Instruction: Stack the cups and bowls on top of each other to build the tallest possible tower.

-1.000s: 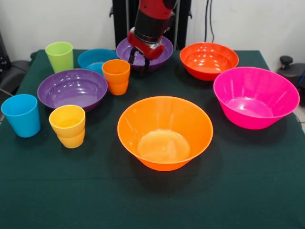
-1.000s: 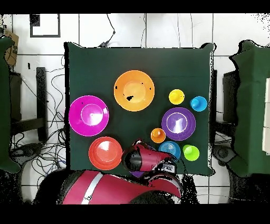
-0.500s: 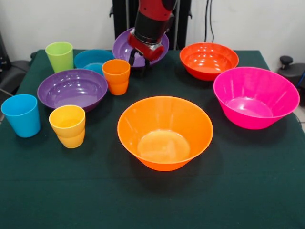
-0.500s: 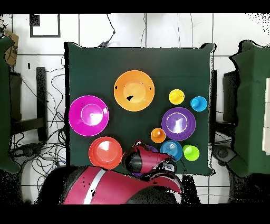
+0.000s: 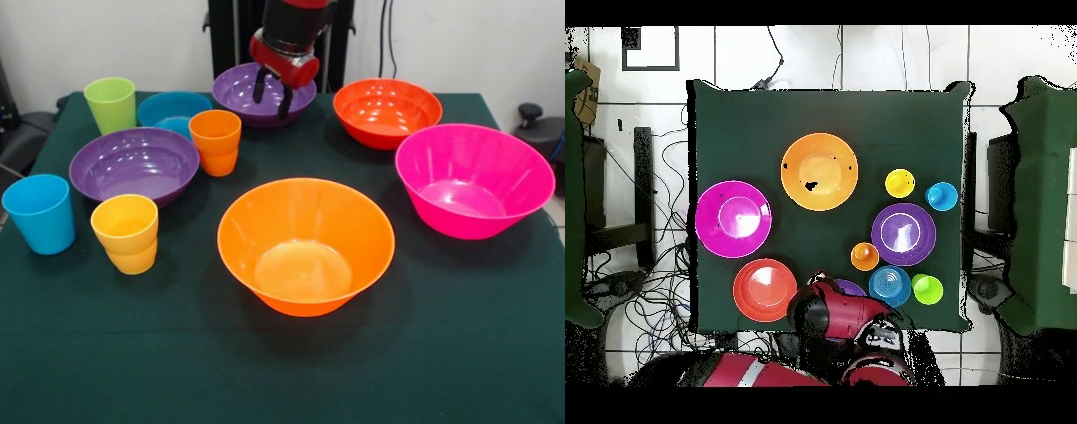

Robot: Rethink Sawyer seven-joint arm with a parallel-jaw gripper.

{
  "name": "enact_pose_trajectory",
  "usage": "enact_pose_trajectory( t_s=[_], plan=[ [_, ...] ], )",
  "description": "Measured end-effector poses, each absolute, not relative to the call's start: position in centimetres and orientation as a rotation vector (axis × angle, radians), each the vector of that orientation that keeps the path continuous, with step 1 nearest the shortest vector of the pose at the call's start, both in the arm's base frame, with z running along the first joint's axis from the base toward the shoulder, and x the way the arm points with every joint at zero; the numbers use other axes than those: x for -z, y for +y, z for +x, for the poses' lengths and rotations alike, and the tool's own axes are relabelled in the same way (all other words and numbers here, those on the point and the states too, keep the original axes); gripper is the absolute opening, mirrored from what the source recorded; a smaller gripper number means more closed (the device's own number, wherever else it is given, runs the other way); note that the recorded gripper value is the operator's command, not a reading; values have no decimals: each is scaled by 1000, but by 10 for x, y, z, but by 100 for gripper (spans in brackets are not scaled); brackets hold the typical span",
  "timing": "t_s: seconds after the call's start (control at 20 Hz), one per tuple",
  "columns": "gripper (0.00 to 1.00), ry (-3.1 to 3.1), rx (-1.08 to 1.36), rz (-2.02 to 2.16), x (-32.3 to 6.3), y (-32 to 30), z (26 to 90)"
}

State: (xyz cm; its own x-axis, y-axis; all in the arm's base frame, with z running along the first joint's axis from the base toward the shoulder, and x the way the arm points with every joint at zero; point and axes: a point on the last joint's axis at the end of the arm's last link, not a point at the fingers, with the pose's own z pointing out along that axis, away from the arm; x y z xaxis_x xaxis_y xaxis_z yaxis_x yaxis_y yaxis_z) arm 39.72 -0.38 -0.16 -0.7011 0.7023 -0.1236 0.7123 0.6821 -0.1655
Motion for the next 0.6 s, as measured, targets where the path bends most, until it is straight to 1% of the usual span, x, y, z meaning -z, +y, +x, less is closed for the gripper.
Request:
enact_pose_trajectory(
  t_s=[0.35, 0.6],
  plan=[
    [100, 2835, 297, 1206, -20, 1, 406],
    [100, 2824, 293, 1204, -26, 0, 415]
  ],
)
